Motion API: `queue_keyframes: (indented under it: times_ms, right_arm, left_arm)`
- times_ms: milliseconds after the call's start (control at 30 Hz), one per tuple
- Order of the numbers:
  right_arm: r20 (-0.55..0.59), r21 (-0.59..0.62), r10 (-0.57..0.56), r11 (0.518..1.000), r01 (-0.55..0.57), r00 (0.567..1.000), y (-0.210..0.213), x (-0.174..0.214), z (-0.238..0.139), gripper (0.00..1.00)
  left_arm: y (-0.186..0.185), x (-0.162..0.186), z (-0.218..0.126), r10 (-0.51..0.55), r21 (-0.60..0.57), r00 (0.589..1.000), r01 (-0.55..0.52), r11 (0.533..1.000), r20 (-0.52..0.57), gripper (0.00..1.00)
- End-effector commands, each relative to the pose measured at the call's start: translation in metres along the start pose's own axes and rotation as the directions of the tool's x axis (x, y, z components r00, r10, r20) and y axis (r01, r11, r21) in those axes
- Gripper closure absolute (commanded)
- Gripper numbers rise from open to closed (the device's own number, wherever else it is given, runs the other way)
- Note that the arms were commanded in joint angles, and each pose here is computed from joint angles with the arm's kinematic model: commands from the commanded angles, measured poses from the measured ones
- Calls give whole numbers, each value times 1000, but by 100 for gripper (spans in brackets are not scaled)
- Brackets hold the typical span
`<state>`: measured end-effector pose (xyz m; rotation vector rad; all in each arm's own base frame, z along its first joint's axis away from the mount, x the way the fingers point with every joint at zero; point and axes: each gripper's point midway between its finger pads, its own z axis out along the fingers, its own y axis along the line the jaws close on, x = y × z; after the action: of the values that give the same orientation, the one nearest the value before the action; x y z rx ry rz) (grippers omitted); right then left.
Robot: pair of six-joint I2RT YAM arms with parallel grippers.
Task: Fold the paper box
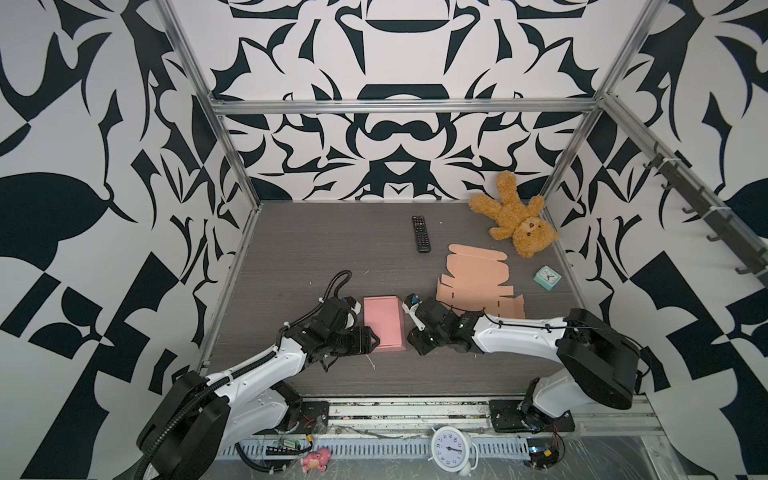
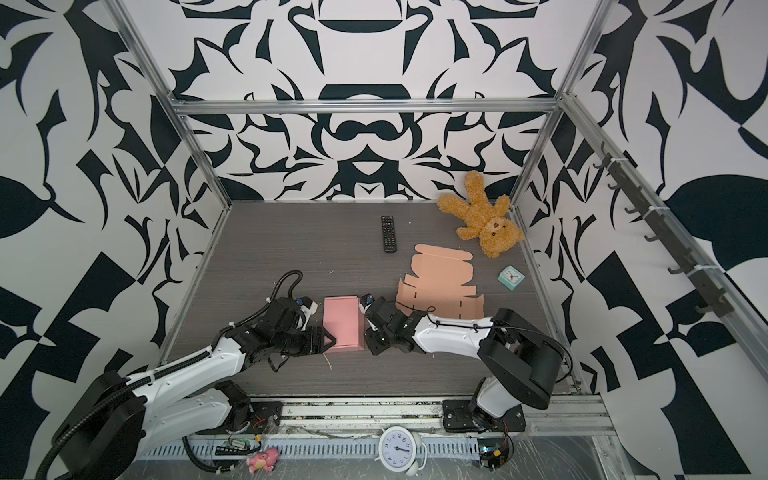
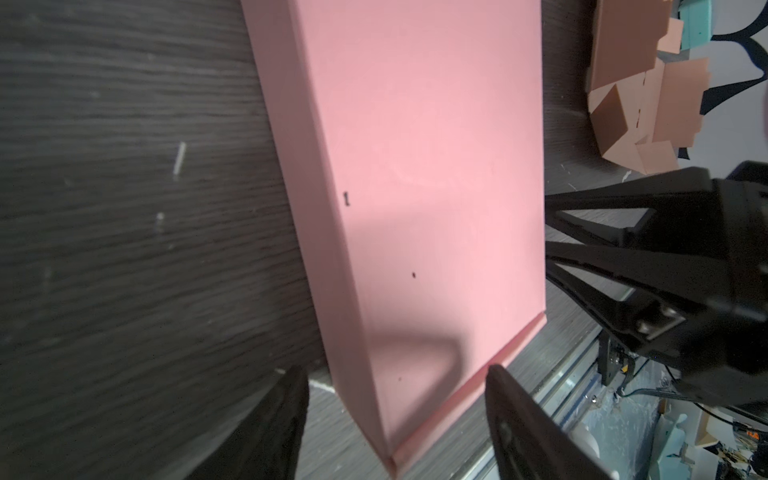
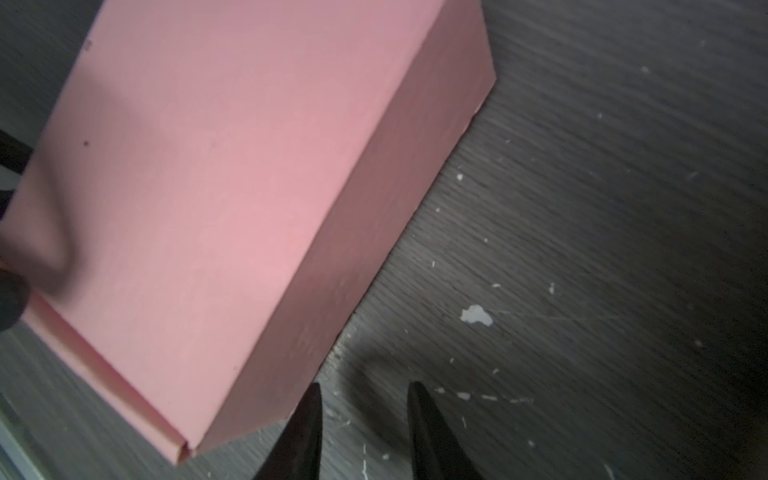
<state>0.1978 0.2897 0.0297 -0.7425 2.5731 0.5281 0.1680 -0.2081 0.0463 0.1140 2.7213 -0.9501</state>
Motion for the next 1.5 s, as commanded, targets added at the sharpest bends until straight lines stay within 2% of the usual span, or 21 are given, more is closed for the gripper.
queue_keyframes:
  times_ms: [0, 333, 1133, 1467]
  right_arm:
    - [15, -20, 7, 1000, -6, 1000, 6, -3, 1, 64]
    - [7, -38, -11, 999, 11, 1000, 18, -3, 7, 65]
    - [98, -155, -25, 987, 40, 995, 59, -31, -4, 65]
    - [63, -71, -39, 997, 44, 997, 32, -9, 2, 64]
  left_arm:
    - [-1, 7, 2, -12, 11, 1000, 12, 1000, -20, 30]
    - [-9, 7, 5, -6, 32, 1000, 6, 999, -18, 34]
    - [-29, 7, 10, 0, 102, 1000, 1, 995, -13, 40]
    - [-16, 11, 10, -4, 64, 1000, 4, 998, -1, 38]
